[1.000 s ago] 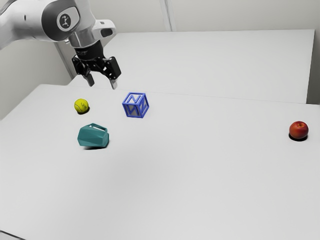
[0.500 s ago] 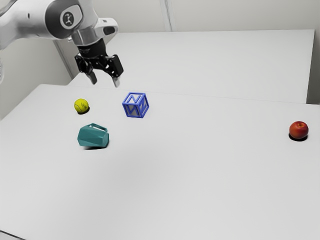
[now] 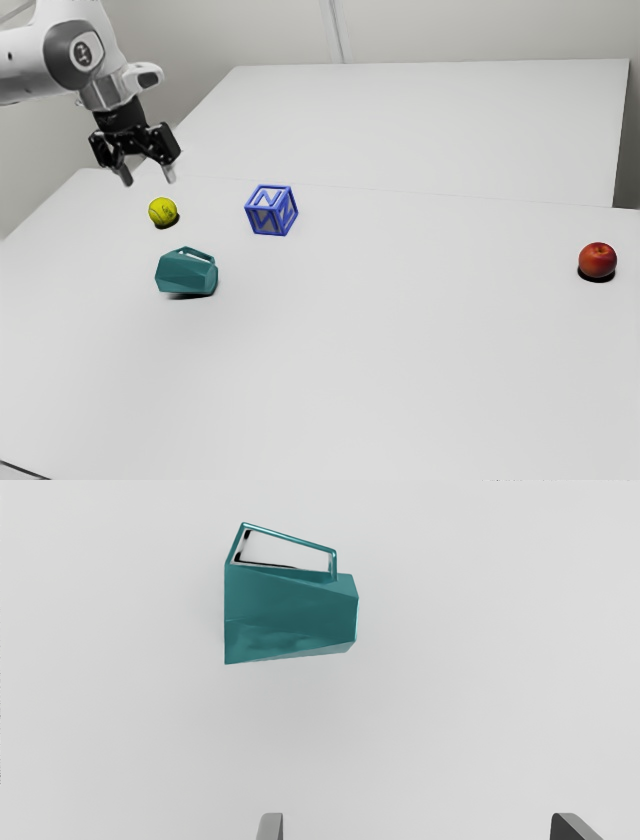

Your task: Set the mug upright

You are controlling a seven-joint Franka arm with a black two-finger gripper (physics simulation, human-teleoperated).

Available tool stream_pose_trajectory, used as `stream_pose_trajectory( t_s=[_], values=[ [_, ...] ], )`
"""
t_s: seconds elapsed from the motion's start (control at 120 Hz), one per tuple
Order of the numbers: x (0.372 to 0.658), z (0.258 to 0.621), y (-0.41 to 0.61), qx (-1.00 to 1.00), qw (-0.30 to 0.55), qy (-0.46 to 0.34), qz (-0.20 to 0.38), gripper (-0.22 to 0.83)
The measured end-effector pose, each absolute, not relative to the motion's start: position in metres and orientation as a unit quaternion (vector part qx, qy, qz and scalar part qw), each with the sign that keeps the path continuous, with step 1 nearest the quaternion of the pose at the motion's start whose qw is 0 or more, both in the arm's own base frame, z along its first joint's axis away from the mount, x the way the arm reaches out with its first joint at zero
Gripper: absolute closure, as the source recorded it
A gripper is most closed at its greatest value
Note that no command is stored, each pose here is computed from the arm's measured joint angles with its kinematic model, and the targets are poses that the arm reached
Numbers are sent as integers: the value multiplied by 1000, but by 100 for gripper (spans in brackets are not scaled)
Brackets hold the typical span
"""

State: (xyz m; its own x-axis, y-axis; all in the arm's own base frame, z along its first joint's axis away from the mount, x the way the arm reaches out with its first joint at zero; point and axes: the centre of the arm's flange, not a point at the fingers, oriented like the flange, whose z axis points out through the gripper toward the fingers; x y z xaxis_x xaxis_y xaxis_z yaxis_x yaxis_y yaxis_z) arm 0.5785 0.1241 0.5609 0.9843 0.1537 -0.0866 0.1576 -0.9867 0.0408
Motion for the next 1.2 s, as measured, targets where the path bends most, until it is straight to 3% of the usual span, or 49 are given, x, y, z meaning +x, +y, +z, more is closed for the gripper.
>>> stream_pose_trajectory(
  t_s=[0.325,0.633,1.2],
  values=[
    [568,518,229,989,75,116,-59,2],
    [563,455,295,982,146,98,-65,2],
    [588,364,317,961,273,37,7,2]
  ],
)
